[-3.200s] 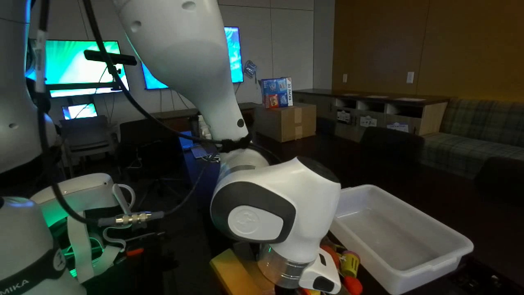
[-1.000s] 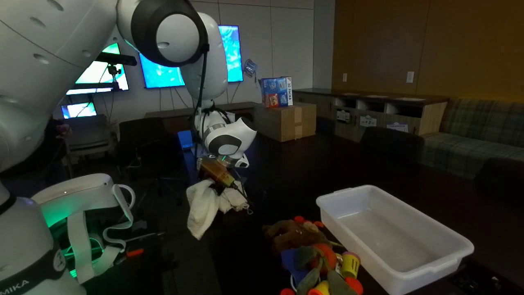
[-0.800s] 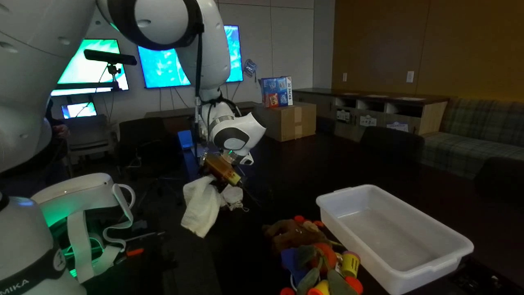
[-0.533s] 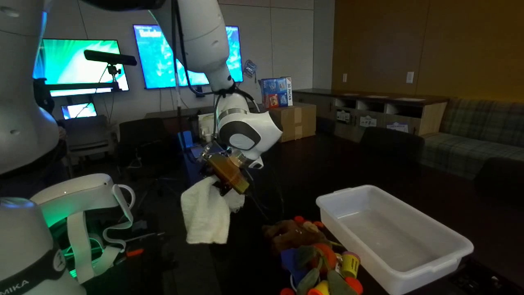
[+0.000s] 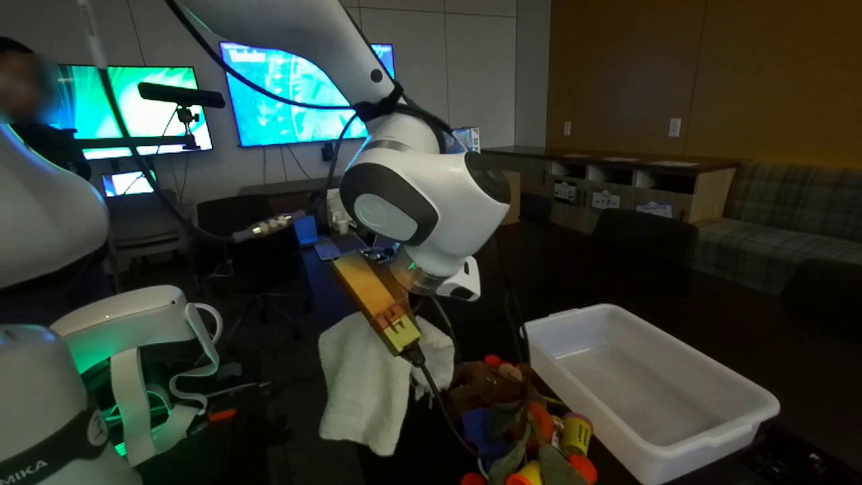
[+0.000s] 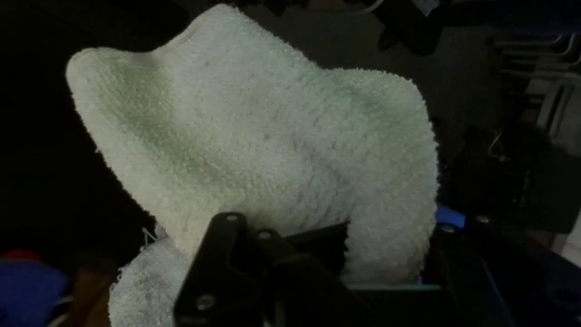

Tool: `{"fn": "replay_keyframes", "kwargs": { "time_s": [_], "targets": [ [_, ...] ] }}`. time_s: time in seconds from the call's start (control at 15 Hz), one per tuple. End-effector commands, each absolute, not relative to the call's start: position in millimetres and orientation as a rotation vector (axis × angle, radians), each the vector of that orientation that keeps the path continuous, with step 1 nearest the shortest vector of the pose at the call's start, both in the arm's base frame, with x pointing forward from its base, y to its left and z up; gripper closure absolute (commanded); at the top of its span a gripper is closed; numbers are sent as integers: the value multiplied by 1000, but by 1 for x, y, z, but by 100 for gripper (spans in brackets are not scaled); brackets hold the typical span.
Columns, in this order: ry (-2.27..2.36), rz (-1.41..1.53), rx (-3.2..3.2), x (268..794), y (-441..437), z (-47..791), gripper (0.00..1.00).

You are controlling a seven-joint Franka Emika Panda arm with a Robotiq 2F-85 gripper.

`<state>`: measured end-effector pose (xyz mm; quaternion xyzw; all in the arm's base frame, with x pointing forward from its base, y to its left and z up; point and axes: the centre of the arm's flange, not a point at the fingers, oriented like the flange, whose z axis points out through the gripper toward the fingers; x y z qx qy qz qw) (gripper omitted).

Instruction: Use the towel sweep the things on the table to the left and then put the towel in the white bin

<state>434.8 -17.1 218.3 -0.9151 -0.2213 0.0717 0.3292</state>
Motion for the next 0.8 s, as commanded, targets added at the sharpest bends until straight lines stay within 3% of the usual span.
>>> {"fn": "replay_keyframes", "kwargs": {
  "time_s": [0.0,0.33,0.73],
  "targets": [
    [-390,99,-2553,425,-80,254,99],
    [-155,-137,-2743,449,-155,263,99],
    [17,-450,-3027,502,-194,193,100]
  ]
}}
